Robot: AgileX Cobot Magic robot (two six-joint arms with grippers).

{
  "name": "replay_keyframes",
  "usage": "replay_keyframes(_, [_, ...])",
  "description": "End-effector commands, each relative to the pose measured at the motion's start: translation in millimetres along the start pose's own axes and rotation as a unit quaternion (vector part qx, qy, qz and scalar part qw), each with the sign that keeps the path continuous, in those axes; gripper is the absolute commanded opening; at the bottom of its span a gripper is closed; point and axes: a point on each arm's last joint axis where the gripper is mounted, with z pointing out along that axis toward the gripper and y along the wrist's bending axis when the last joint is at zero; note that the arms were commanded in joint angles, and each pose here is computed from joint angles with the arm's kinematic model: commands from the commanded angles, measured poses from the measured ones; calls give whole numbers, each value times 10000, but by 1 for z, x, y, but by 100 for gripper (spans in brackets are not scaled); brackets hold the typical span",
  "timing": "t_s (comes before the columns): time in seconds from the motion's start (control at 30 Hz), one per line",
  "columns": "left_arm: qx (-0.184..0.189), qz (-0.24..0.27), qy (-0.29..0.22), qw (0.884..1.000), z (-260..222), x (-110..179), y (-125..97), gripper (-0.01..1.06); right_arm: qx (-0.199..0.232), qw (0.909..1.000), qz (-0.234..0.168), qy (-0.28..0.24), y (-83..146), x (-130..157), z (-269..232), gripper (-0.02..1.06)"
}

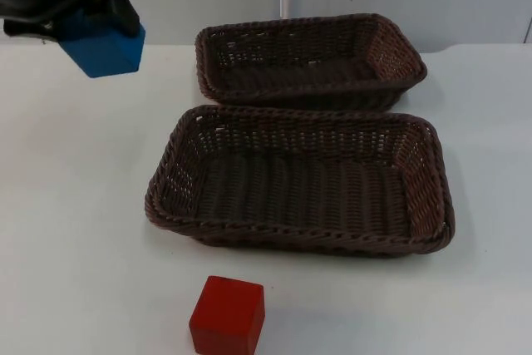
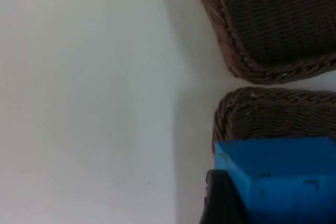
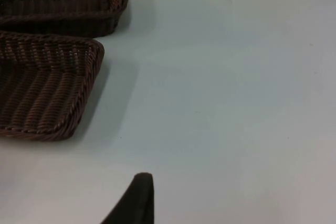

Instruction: Pick up one cube with the left hand and place it into the upper basket. Pick up one cube with the right hand and place it into the lower basket.

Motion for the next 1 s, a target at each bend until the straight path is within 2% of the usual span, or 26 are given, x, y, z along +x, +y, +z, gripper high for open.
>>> replay_keyframes(0.0, [94, 49, -167, 9998, -3, -9, -4, 0, 37, 10000, -4, -22, 0, 1, 1, 105])
replay_keyframes(0.37, [246, 185, -272, 9992, 18, -45, -15, 0, 37, 10000, -4, -22, 0, 1, 1, 105])
replay_keyframes(0.53, [356, 436, -255, 9981, 36, -59, -25, 0, 37, 10000, -4, -22, 0, 1, 1, 105])
replay_keyframes(0.73, [600, 804, -77, 9949, 65, -73, -47, 0, 37, 10000, -4, -22, 0, 1, 1, 105])
replay_keyframes(0.97, [779, 1187, -141, 9898, 100, -84, -73, 0, 37, 10000, -4, -22, 0, 1, 1, 105])
